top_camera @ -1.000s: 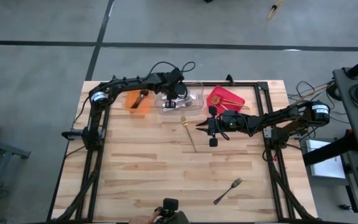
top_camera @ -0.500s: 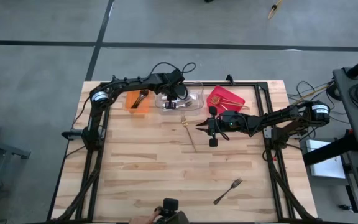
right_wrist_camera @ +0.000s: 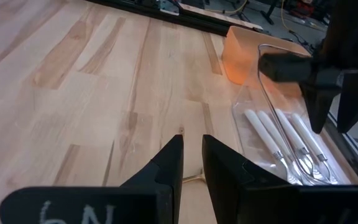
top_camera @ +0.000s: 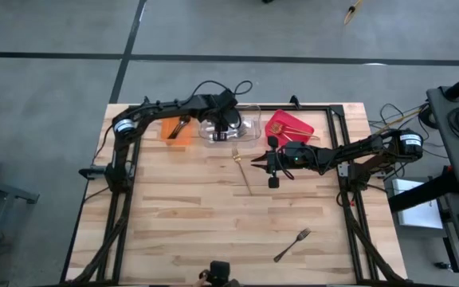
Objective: Sort silverware by color (type)
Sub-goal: Put the gold fork into the red bin
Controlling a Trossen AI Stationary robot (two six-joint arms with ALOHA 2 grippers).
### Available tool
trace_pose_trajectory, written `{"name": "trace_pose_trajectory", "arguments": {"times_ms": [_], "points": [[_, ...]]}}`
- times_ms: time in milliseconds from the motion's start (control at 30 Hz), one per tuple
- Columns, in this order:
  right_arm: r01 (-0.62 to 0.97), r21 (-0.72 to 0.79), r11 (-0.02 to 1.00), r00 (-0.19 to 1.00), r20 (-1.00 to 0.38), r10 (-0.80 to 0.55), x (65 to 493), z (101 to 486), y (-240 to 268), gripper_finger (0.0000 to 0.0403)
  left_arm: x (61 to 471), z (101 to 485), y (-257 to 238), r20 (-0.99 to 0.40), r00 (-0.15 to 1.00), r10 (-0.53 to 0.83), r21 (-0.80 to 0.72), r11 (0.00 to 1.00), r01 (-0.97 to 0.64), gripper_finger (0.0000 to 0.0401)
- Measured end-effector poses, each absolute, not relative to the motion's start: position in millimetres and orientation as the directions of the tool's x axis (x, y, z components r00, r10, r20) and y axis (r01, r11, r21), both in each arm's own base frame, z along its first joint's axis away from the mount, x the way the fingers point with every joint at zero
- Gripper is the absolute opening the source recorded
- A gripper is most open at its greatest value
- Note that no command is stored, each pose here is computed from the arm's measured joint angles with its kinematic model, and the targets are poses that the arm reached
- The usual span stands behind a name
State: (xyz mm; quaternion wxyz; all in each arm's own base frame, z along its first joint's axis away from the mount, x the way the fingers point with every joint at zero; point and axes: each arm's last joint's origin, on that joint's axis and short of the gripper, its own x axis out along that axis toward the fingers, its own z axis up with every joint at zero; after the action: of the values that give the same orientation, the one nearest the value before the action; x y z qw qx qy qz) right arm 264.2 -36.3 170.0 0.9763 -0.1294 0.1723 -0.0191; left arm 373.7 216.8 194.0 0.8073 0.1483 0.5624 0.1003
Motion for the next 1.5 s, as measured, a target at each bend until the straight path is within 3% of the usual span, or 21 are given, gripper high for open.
{"name": "trace_pose_trajectory", "arguments": {"times_ms": [333, 633, 833, 1067, 1233, 1500], "points": [[0.015, -0.201, 0.979, 0.940, -0.332, -0.082, 264.2, 169.9, -36.3, 0.0052, 364.2, 232.8, 183.4, -0.840, 0.498, 0.215, 0.198, 0.976, -0.086, 0.0115], [0.130, -0.063, 0.989, 0.940, -0.309, -0.144, 272.3, 181.8, -39.4, 0.0052, 338.7, 247.8, 138.5, -0.741, 0.634, 0.219, 0.173, 0.976, -0.134, 0.0100], [0.183, 0.099, 0.978, 0.935, -0.326, -0.142, 285.5, 200.1, -41.1, 0.0052, 316.9, 252.1, 106.4, -0.520, 0.821, 0.237, 0.234, 0.964, -0.130, 0.0100], [0.273, 0.225, 0.935, 0.859, -0.494, -0.132, 296.0, 217.9, -42.6, 0.0052, 283.7, 259.6, 83.3, -0.141, 0.977, 0.159, 0.388, 0.917, -0.094, 0.0100], [0.345, 0.320, 0.882, 0.832, -0.540, -0.129, 299.2, 228.1, -43.1, 0.0052, 258.9, 269.4, 75.1, 0.083, 0.987, 0.138, 0.468, 0.869, -0.161, 0.0100], [0.366, 0.386, 0.847, 0.833, -0.542, -0.113, 306.1, 239.2, -41.7, 0.0052, 232.6, 283.6, 67.3, 0.174, 0.975, 0.137, 0.528, 0.823, -0.210, 0.0100]]}}
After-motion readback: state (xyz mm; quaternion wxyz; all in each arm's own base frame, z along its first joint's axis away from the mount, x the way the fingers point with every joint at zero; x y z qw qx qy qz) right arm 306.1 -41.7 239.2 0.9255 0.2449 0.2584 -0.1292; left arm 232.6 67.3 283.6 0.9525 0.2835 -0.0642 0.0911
